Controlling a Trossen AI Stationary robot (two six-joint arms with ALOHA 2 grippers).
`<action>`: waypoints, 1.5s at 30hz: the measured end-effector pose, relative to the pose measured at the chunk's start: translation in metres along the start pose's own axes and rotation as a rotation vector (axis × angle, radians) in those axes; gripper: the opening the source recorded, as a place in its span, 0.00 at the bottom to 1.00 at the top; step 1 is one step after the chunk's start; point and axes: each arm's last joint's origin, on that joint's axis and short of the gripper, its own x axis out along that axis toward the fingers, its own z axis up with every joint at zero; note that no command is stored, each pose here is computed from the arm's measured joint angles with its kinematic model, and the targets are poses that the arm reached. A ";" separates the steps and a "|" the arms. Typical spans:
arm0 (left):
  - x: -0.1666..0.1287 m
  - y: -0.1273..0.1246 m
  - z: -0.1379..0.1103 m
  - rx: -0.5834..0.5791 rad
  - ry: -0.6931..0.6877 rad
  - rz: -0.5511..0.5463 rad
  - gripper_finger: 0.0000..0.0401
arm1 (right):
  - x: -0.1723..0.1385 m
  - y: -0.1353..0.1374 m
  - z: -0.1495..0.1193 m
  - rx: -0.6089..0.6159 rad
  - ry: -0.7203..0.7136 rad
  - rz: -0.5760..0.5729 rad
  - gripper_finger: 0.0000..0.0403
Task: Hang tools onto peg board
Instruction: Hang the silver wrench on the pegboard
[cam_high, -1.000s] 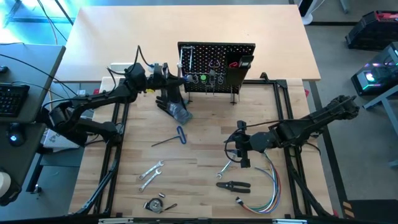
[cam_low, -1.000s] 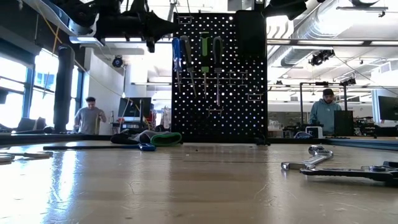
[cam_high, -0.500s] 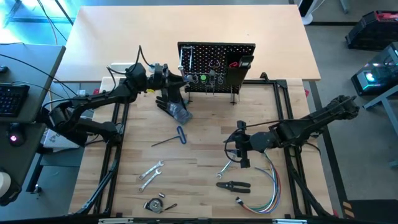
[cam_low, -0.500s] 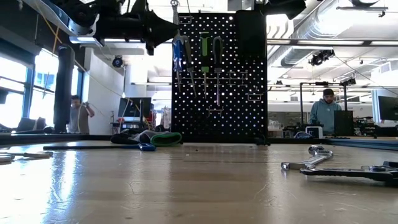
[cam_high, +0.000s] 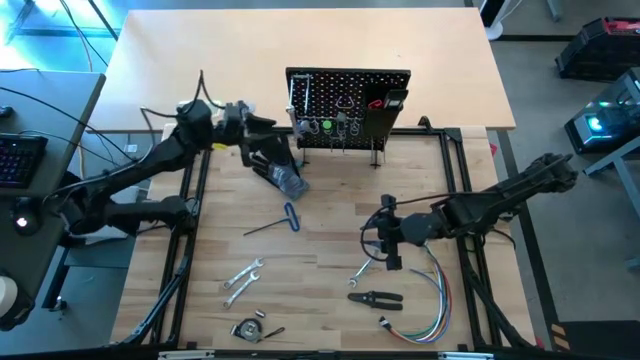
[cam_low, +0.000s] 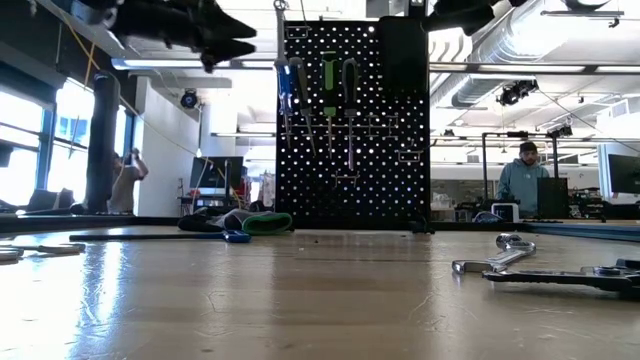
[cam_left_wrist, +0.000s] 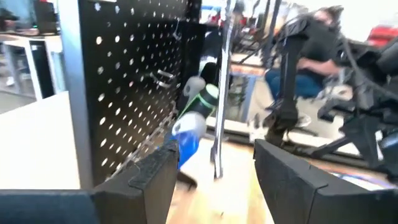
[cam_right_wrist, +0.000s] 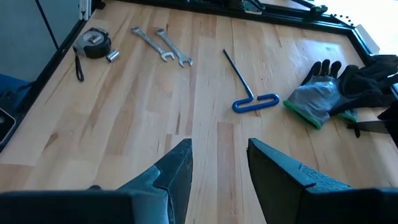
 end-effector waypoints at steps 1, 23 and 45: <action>-0.005 -0.002 0.001 0.010 0.010 0.012 0.50 | 0.001 0.000 0.000 -0.003 0.003 0.000 0.37; -0.016 -0.067 -0.068 -0.119 0.560 -0.239 0.50 | 0.113 0.010 -0.036 -0.029 0.156 0.105 0.37; 0.019 -0.148 -0.186 -0.170 0.490 -0.434 0.50 | 0.114 0.027 -0.083 -0.040 0.558 0.113 0.37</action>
